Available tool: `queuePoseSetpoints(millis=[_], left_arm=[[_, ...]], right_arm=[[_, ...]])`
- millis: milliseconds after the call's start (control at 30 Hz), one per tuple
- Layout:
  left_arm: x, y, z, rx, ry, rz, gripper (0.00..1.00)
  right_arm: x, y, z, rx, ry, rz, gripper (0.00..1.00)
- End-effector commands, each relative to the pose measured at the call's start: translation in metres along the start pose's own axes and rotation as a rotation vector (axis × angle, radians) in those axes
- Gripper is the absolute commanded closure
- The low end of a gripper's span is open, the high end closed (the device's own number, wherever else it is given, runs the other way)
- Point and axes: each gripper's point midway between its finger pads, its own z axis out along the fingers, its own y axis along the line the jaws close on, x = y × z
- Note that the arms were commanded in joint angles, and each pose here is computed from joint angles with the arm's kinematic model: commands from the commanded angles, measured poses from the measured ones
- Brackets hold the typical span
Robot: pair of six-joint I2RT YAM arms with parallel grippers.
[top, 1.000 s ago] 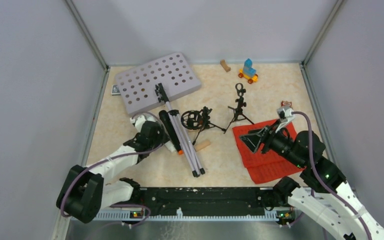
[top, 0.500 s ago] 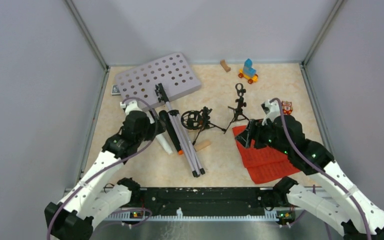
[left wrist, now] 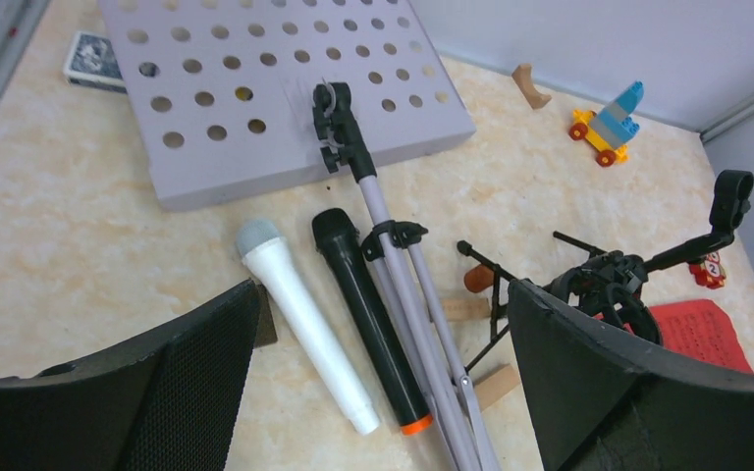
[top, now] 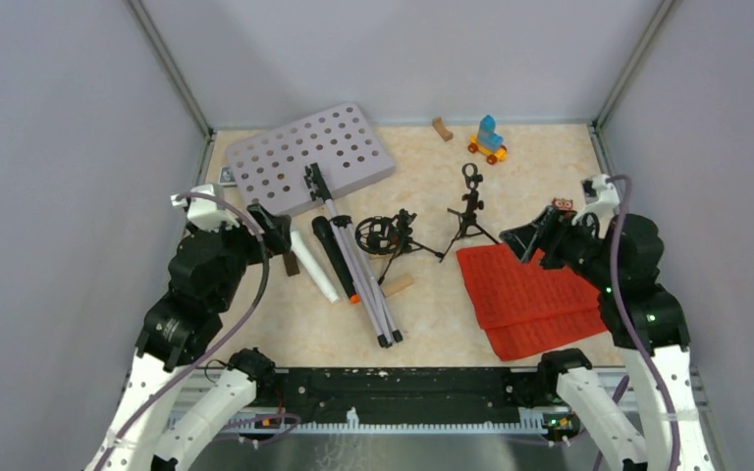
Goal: Pack up the instrument practice props
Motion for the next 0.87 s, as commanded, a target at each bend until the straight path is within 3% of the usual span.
queuePoseSetpoints(millis=[0, 267, 567, 833], left_arm=[[-0.010, 0.008, -0.012, -0.010, -0.035, 0.095, 0.01], [-0.014, 0.008, -0.024, 0.071, -0.144, 0.176, 0.01], [0.000, 0.006, -0.013, 0.082, -0.118, 0.171, 0.01], [0.001, 0.008, -0.008, 0.059, -0.111, 0.153, 0.01]], right_arm=[[-0.054, 0.021, -0.047, 0.009, -0.245, -0.145, 0.28], [-0.083, 0.017, -0.112, 0.127, -0.536, -0.348, 0.28], [-0.079, 0.016, -0.132, 0.132, -0.645, -0.480, 0.26], [-0.075, 0.010, -0.124, 0.149, -0.622, -0.519, 0.26]])
